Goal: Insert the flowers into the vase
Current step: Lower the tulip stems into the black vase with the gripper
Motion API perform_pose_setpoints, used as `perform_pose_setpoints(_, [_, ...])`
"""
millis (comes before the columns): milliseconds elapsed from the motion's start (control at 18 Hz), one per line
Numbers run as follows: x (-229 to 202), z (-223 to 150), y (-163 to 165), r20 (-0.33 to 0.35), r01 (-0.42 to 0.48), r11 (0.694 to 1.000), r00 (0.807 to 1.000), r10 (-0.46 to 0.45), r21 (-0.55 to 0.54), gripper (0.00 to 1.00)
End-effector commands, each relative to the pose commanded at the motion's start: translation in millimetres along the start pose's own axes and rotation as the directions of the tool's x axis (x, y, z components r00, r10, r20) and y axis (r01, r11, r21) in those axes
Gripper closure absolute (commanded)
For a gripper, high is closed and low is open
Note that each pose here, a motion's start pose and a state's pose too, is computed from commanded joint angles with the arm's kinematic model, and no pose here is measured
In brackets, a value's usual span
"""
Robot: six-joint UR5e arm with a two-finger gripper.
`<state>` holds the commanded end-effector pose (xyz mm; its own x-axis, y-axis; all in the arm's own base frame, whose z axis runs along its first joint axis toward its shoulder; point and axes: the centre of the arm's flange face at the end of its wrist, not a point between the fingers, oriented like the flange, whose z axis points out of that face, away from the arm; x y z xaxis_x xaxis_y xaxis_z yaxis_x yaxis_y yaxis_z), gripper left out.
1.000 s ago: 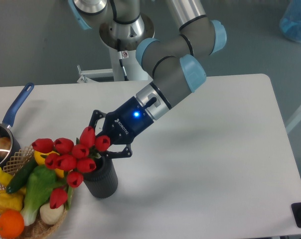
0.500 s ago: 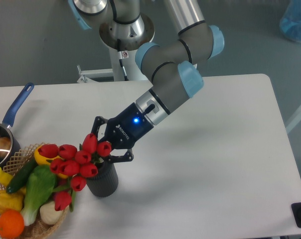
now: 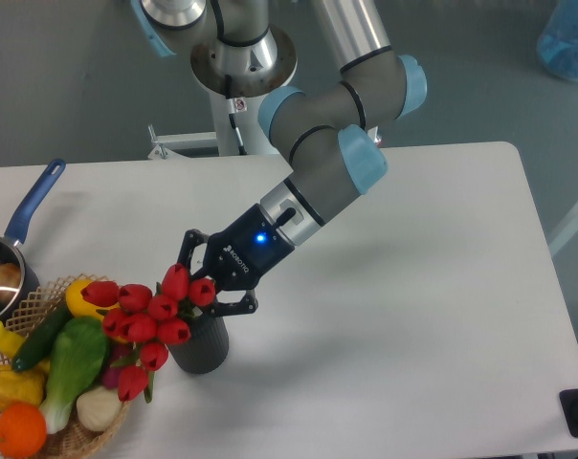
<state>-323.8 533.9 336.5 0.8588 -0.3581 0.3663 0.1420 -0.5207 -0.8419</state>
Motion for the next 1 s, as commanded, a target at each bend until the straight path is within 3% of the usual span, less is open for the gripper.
perform_pose_setpoints(167, [0, 2, 8, 0.006, -0.020, 1.000, 1.000, 0.020, -0.020, 0.72])
perform_pose_setpoints(333, [0, 1, 8, 0.007, -0.021, 1.000, 1.000, 0.021, -0.018, 0.60])
perform_pose_setpoints(667, [0, -2, 12, 0.012, -0.013, 1.000, 1.000, 0.013, -0.018, 0.00])
perform_pose_setpoints(1000, [1, -5, 16, 0.015, -0.004, 1.000, 1.000, 0.004, -0.018, 0.00])
